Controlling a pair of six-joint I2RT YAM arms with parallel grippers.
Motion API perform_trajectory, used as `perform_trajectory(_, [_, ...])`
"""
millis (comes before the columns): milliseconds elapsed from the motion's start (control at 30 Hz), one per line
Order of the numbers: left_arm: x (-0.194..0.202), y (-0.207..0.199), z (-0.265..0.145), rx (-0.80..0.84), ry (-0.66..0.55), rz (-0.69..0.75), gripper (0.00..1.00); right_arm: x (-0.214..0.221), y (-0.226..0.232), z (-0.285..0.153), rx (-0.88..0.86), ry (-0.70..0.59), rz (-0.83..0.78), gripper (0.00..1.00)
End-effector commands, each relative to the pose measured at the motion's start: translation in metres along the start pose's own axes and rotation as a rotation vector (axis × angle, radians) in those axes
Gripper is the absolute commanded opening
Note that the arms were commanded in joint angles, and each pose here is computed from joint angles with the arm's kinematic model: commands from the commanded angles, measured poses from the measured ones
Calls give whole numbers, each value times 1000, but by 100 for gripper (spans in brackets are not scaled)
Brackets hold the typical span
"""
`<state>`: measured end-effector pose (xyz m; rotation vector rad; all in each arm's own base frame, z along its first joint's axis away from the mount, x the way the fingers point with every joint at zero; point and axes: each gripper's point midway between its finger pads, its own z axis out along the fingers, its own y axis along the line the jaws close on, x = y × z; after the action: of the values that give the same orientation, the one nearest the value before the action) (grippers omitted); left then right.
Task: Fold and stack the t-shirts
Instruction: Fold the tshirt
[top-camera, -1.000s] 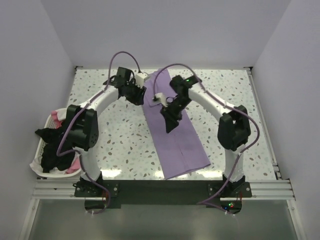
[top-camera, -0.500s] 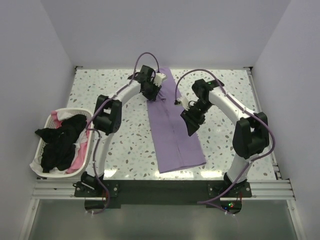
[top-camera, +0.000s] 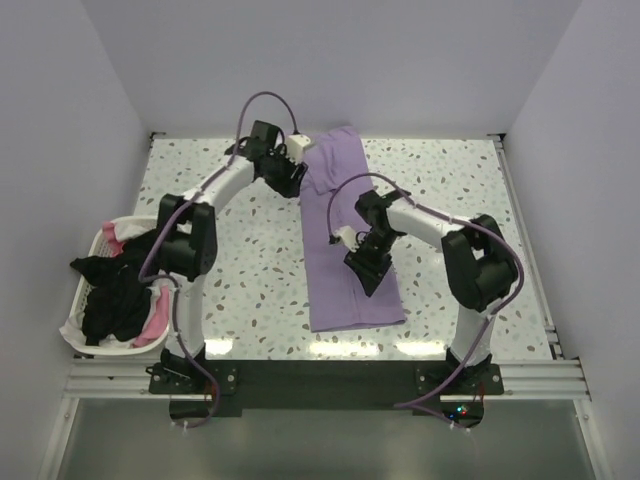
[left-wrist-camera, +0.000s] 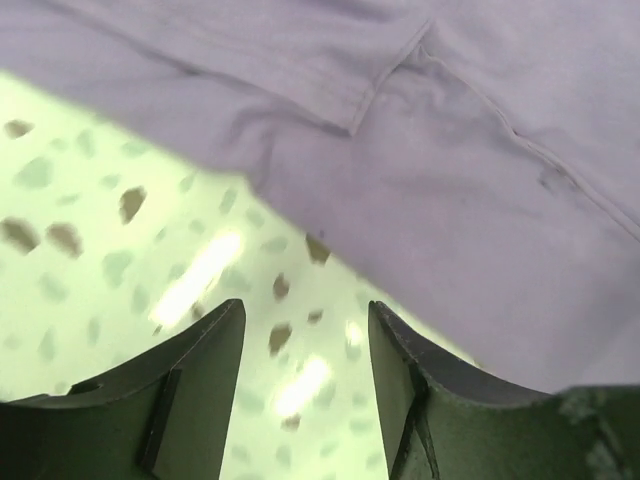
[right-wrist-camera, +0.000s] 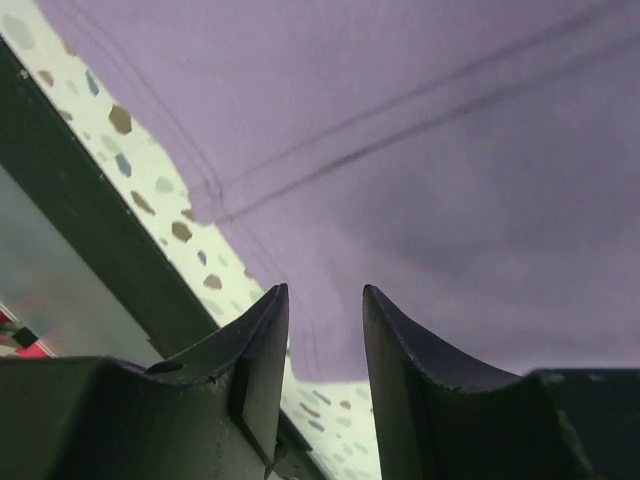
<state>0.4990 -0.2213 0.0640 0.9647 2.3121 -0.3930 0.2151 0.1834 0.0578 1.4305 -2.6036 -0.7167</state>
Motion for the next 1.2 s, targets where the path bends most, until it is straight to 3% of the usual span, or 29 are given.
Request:
perform_trajectory(0, [-54,10,-95,-16,-248,-2,58,-16,-15,25,70,2,-29,39])
perform_trajectory(233, [-15,14,-155,-27,-268,-1,59,-12,22,78,18,142,-119,36])
perform_trajectory(400, [13,-5,-185,6,-278,-17,59,-27,70,99,-92,143,-161,39])
perform_trajectory(567, [57,-58,-203,97,-314,121,58,-53,97,60,-115,15,-224,50])
perform_trajectory(600, [65,-67,-205,114,-315,145,59,-58,103,34,-76,-65,-285,53])
perform_trajectory(667, [87,-101,-213,201,-341,311,60,-51,106,12,-18,-115,-355,61])
perform_trajectory(733, [110,-120,-214,228,-316,484,62,-43,109,-21,91,-191,-491,66])
perform_trajectory(833, [145,-155,-207,271,-257,740,62,-17,104,-37,199,-213,-659,72])
perform_trajectory(967, [185,-214,-190,413,-230,998,63,27,97,-15,211,-122,-792,70])
perform_trajectory(1167, [224,-257,-162,542,-198,1240,61,60,108,32,238,4,-1001,63])
